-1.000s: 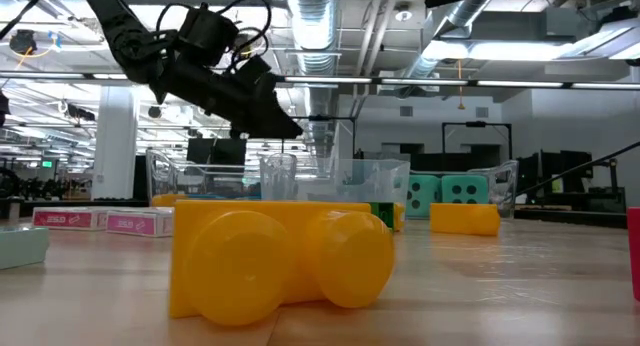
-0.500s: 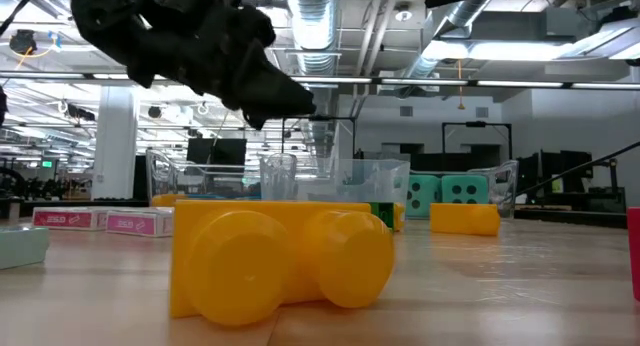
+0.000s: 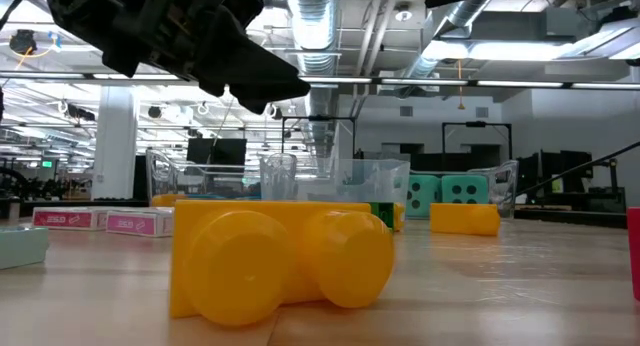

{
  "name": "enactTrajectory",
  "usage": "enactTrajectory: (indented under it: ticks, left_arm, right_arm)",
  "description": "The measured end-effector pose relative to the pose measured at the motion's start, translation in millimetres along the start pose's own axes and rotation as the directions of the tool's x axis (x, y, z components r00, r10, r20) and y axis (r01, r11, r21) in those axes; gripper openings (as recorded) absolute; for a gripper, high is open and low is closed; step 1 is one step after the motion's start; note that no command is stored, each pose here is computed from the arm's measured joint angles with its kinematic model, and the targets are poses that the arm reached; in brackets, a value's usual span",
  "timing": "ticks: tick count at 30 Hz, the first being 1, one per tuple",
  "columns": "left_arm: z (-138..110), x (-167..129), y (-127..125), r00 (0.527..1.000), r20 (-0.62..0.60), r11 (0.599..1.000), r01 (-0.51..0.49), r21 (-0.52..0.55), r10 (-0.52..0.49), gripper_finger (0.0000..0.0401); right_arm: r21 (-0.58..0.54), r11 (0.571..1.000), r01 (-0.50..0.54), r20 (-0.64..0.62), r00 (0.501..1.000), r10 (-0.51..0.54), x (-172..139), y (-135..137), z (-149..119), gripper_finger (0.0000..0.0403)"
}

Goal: Pick & Place Toys
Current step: Put the red deck of cards into the bottom transparent bin

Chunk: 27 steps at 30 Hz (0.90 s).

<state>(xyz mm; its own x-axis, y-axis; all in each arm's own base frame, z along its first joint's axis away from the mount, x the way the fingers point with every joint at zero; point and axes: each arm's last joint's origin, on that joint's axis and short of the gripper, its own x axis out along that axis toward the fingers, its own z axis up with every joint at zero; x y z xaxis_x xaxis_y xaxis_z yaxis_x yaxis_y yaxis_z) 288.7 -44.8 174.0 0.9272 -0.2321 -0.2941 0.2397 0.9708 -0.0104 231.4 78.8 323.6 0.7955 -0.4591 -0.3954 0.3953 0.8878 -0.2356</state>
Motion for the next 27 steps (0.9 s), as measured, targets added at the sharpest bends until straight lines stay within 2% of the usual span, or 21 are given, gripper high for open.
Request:
enactTrajectory:
  ticks: [6,9,14,22,24,27]
  left_arm:
    - [0,0,0,1.000,0.000,1.000,0.000,-0.006,0.000,0.0170]
    - [-2,0,0,1.000,-0.022,0.996,0.000,-0.088,-0.002,0.0190]
    - [-11,-2,-11,0.991,-0.135,0.992,-0.019,-0.127,0.001,0.0256]
    - [-3,-22,-46,0.971,-0.214,0.983,0.070,-0.171,-0.107,0.0382]
    - [0,-30,-56,0.966,-0.230,0.986,0.083,-0.147,-0.116,0.0395]
    - [5,-40,-67,0.968,-0.228,0.992,0.088,-0.091,-0.107,0.0388]
  right_arm:
    - [0.000,1.000,0.000,0.000,1.000,0.000,0,0,0,0.0395]
    - [0.000,1.000,0.000,0.000,1.000,0.000,0,0,0,0.0395]
    - [0.000,1.000,0.000,0.000,1.000,0.000,0,0,0,0.0395]
    - [0.004,1.000,-0.001,0.000,1.000,0.001,0,0,0,0.0395]
    - [0.004,1.000,-0.001,0.000,1.000,0.001,0,0,0,0.0395]
    - [0.007,1.000,-0.001,0.000,1.000,0.001,0,0,0,0.0395]
